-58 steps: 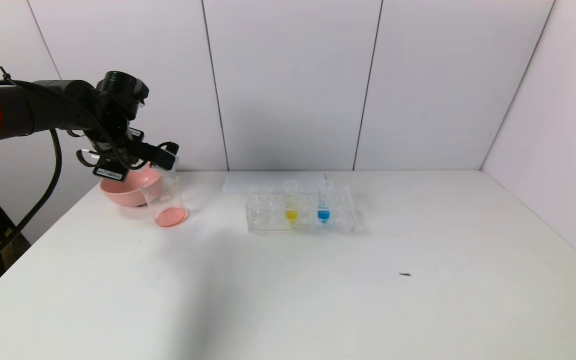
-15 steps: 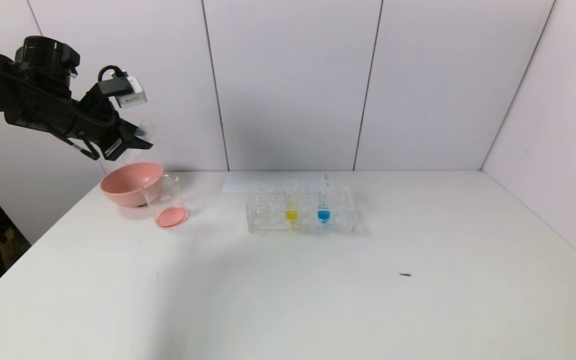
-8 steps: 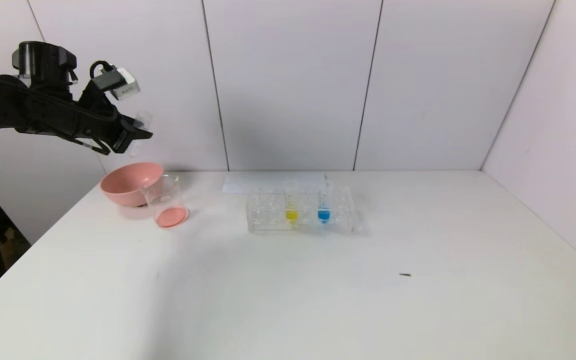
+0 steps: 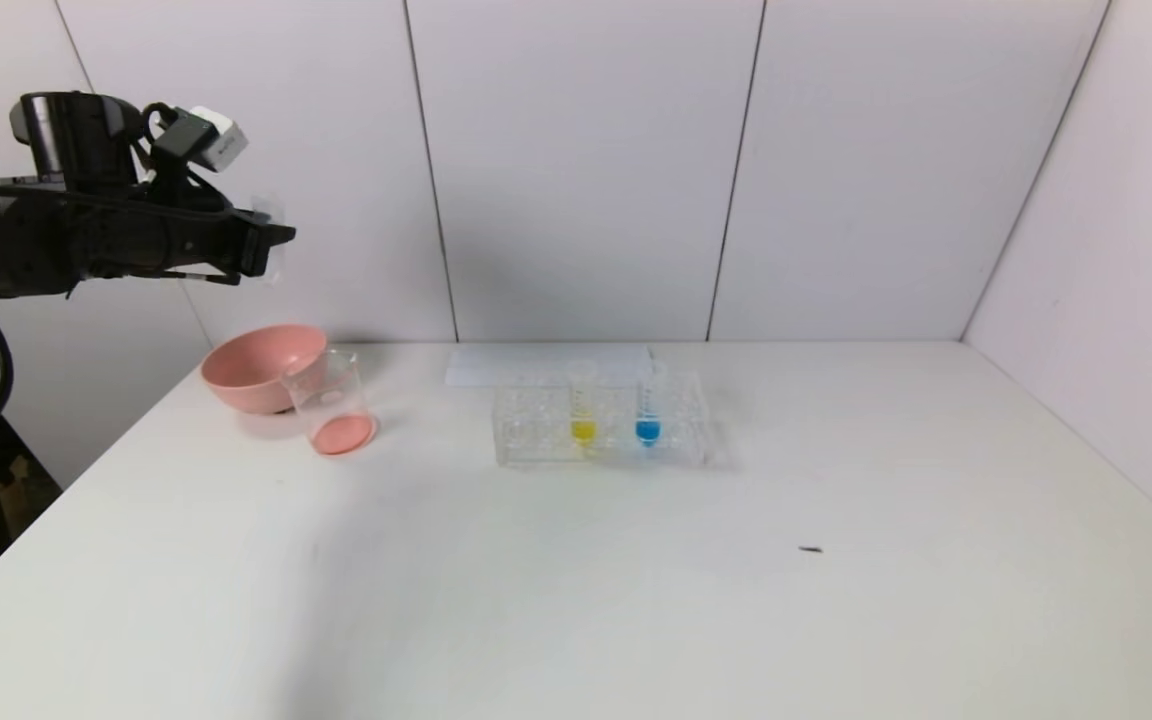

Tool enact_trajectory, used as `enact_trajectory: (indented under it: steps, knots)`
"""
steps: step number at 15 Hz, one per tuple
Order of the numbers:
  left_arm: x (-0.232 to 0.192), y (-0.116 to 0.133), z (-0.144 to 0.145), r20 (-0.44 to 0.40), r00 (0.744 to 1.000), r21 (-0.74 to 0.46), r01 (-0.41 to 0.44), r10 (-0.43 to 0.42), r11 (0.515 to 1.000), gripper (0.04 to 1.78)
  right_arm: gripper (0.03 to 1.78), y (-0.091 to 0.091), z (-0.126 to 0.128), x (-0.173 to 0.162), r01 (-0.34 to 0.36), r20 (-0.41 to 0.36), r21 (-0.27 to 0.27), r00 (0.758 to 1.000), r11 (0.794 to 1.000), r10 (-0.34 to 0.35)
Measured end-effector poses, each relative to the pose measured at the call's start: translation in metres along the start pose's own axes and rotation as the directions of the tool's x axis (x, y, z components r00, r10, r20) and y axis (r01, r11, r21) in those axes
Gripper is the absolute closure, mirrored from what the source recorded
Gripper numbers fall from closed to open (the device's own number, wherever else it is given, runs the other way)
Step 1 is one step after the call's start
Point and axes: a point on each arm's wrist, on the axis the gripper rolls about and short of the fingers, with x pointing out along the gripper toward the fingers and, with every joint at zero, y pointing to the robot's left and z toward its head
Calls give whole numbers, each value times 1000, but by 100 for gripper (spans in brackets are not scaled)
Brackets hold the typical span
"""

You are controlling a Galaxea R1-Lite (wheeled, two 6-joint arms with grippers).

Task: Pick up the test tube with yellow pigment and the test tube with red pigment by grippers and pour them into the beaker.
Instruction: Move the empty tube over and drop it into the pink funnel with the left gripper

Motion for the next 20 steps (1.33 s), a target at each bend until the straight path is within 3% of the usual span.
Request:
enact_trajectory:
  steps: [2, 10, 20]
  knots:
    - [2, 1, 0, 38, 999, -27, -28, 29, 999, 137, 11, 0, 0, 0, 0, 0, 0, 1000, 1000, 0]
    - [9, 4, -13, -16, 995, -117, -101, 100, 988, 137, 11, 0, 0, 0, 0, 0, 0, 1000, 1000, 0]
    - [27, 12, -51, -61, 988, -336, -156, 144, 929, 137, 11, 0, 0, 0, 0, 0, 0, 1000, 1000, 0]
